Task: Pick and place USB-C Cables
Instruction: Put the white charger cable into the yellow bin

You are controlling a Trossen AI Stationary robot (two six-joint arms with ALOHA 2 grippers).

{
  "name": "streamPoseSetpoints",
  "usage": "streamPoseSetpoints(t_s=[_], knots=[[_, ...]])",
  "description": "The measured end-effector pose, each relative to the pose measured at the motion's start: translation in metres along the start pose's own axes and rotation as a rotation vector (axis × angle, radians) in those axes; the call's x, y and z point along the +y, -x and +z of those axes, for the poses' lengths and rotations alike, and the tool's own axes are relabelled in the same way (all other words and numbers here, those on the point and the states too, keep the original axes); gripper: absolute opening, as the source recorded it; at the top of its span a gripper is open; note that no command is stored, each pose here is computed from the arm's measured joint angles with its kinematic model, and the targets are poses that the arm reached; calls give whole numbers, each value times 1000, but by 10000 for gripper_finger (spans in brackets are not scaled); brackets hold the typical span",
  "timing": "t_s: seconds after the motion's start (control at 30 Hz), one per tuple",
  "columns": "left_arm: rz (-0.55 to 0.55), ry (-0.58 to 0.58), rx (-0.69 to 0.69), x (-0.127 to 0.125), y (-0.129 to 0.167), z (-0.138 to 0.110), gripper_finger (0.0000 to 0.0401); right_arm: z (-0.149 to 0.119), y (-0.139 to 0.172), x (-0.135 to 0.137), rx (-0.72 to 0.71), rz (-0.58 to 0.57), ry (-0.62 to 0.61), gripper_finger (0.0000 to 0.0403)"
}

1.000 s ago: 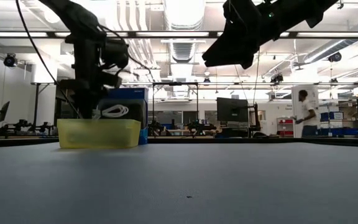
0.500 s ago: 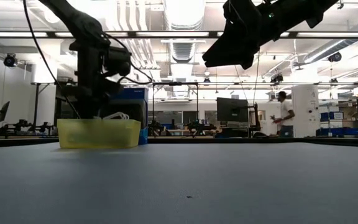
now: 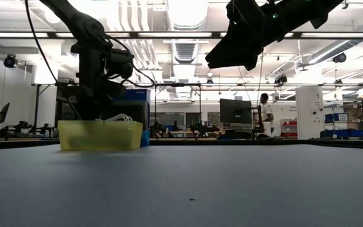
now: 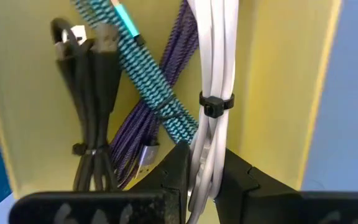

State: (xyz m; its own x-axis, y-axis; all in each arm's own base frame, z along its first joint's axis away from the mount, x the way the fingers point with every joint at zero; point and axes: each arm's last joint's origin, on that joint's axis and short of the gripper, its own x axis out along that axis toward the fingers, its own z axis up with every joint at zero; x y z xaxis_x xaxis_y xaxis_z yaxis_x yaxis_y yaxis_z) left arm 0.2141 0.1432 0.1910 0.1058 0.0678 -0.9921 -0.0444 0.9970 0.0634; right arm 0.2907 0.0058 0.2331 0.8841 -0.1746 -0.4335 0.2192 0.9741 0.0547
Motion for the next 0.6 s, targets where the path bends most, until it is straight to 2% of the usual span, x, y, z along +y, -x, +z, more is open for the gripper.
streamPoseSetpoints(t_s=[0.47,0.6], knots=[[-7,-8,3,-1,-2,-2,34,0,0,0,0,0,0,153],[-4,-8,1,-1,-2,-1,46,0,0,0,0,0,0,151]])
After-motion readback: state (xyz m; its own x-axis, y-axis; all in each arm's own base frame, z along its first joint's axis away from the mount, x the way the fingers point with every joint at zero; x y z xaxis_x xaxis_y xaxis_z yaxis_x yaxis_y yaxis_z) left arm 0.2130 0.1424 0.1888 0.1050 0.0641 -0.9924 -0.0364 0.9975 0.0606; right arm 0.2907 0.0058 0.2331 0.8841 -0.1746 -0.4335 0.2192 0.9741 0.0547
